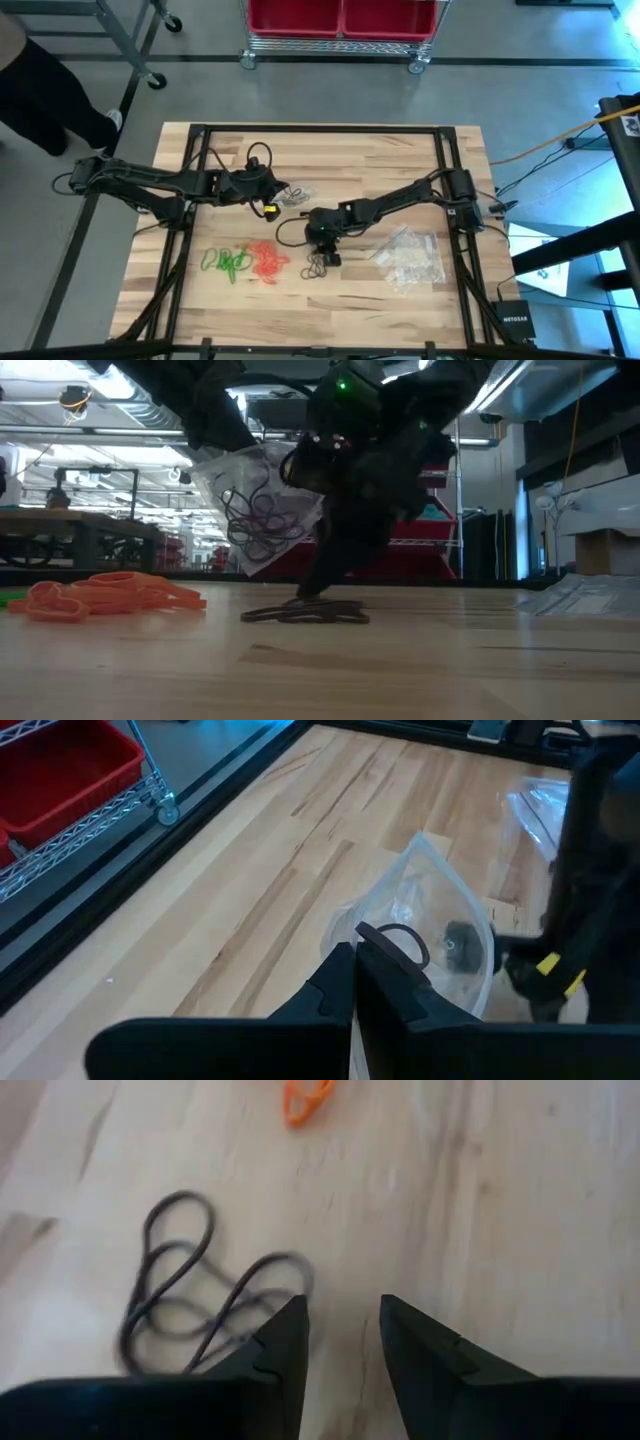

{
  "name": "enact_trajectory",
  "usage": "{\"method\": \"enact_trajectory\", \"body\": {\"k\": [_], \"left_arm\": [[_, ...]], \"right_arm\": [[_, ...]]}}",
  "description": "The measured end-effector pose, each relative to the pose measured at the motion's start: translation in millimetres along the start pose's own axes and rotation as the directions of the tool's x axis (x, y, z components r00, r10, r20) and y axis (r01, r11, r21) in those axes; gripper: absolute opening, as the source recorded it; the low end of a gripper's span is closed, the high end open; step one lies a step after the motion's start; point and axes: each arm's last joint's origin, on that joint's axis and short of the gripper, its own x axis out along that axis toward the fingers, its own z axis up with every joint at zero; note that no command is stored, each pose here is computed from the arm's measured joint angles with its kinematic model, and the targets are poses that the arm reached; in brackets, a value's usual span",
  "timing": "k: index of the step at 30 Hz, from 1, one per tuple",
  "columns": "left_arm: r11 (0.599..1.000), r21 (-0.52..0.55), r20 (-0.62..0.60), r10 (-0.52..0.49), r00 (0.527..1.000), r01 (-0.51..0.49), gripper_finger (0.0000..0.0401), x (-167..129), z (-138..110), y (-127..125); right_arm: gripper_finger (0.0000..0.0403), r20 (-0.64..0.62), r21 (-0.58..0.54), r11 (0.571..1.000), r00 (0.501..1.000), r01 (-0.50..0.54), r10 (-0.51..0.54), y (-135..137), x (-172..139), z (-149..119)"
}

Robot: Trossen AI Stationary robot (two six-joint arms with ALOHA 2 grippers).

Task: Sort rubber bands
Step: Put the black rubber band into the transparent zip bag

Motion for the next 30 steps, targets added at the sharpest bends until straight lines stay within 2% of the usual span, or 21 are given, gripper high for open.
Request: {"method": "enact_trajectory", "body": {"k": [6, 12, 15, 22, 25, 30], "left_arm": [[1.000, 0.002, -0.003, 0.000, 1.000, 0.000, 0.0000, 0.0, -0.4, 0.0], [1.000, 0.002, -0.002, 0.000, 1.000, 0.001, 0.0000, -0.1, -0.3, -0.2], [1.000, 0.001, -0.001, -0.001, 1.000, 0.001, 0.0000, -0.1, -0.1, -0.2], [1.000, 0.001, -0.003, -0.003, 1.000, 0.003, 0.0000, -0.1, -0.3, -0.3], [1.000, 0.004, 0.001, -0.004, 1.000, 0.004, 0.0000, -0.1, 0.0, -0.3], [1.000, 0.002, 0.004, -0.006, 1.000, 0.006, 0.0000, -0.1, 0.4, -0.5]], "right_arm": [[0.0117, 0.013, -0.013, 1.000, 1.000, -0.021, 0.022, 6.1, -6.7, 15.9], [0.0117, 0.000, -0.043, 0.992, 0.993, 0.121, -0.121, 13.7, 0.7, 12.9], [0.0117, -0.035, -0.037, 0.990, 0.990, 0.136, -0.138, 9.2, 11.2, 5.7], [0.0117, -0.052, -0.018, 0.994, 0.992, 0.112, -0.113, 9.1, 15.6, 3.3], [0.0117, -0.054, -0.012, 0.994, 0.992, 0.111, -0.111, 11.5, 7.2, 8.3], [0.0117, 0.016, -0.032, 0.997, 0.997, 0.072, -0.072, 21.2, -4.4, 26.4]]}}
